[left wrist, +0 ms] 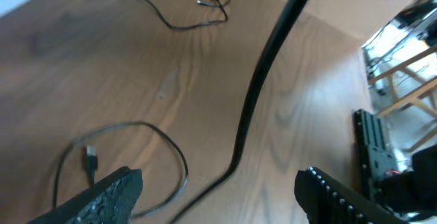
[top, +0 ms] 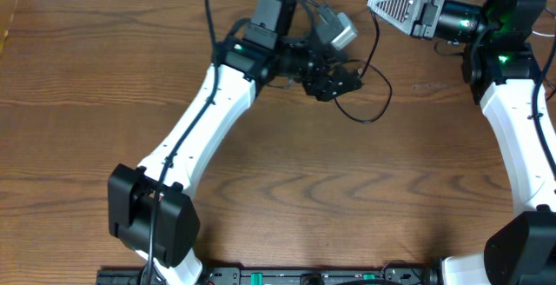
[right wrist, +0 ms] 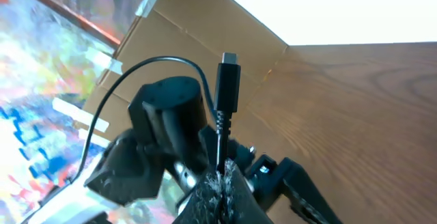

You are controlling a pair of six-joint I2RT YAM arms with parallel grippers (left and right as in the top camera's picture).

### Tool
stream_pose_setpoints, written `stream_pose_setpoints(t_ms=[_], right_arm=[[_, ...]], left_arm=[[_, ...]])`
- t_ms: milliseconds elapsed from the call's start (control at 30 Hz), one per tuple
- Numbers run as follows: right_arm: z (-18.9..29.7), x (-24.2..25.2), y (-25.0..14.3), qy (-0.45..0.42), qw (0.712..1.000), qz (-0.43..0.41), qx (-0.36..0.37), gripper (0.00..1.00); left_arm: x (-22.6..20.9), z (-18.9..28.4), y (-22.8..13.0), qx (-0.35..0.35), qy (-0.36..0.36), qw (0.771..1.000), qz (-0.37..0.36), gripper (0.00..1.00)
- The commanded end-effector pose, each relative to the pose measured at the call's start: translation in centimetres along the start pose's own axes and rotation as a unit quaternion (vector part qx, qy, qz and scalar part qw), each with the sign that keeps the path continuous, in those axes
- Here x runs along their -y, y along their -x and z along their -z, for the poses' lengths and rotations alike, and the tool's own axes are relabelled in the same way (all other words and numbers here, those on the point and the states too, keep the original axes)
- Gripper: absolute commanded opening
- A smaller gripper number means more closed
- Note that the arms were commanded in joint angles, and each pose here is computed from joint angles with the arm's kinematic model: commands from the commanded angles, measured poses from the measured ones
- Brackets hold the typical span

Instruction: Untangle cables

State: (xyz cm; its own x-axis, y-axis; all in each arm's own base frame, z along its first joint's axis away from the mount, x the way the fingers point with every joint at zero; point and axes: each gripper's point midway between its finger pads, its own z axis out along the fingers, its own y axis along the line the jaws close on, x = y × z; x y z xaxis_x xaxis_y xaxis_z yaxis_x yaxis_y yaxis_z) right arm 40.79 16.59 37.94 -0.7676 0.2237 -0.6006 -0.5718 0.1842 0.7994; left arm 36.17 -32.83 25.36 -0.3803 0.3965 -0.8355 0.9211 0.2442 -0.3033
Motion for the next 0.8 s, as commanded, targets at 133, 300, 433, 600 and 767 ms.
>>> stream_pose_setpoints(t_ms=[133,300,433,600,767], right_arm=[[-0.2,-1.1,-0.1,0.012,1.000,-0.013,-0.009,0.01],[0.1,-0.9,0.2,0.008,1.000,-0.012,-0.004,0.01],[1.2,0.0,1.3,-0.012,1.000,-0.011,0.022,0.01],[3.3,2.5,3.4,-0.068,0.994,0.000,0.080,0.01],[5.6,8.1,3.1,-0.192,0.974,-0.029,0.116,0.36]], left_arm=[[-0.5,-2.6,0.9,0.000,0.046,0.998,-0.054,0.74],[-1.0,-3.4,0.5,-0.003,0.043,0.998,-0.052,0.31],[-1.1,-3.4,0.6,0.000,0.044,0.998,-0.040,0.07],[-1.0,-3.0,1.2,0.013,0.046,0.998,0.044,0.07],[-1.0,-1.5,2.3,0.036,0.050,0.981,0.183,0.07]])
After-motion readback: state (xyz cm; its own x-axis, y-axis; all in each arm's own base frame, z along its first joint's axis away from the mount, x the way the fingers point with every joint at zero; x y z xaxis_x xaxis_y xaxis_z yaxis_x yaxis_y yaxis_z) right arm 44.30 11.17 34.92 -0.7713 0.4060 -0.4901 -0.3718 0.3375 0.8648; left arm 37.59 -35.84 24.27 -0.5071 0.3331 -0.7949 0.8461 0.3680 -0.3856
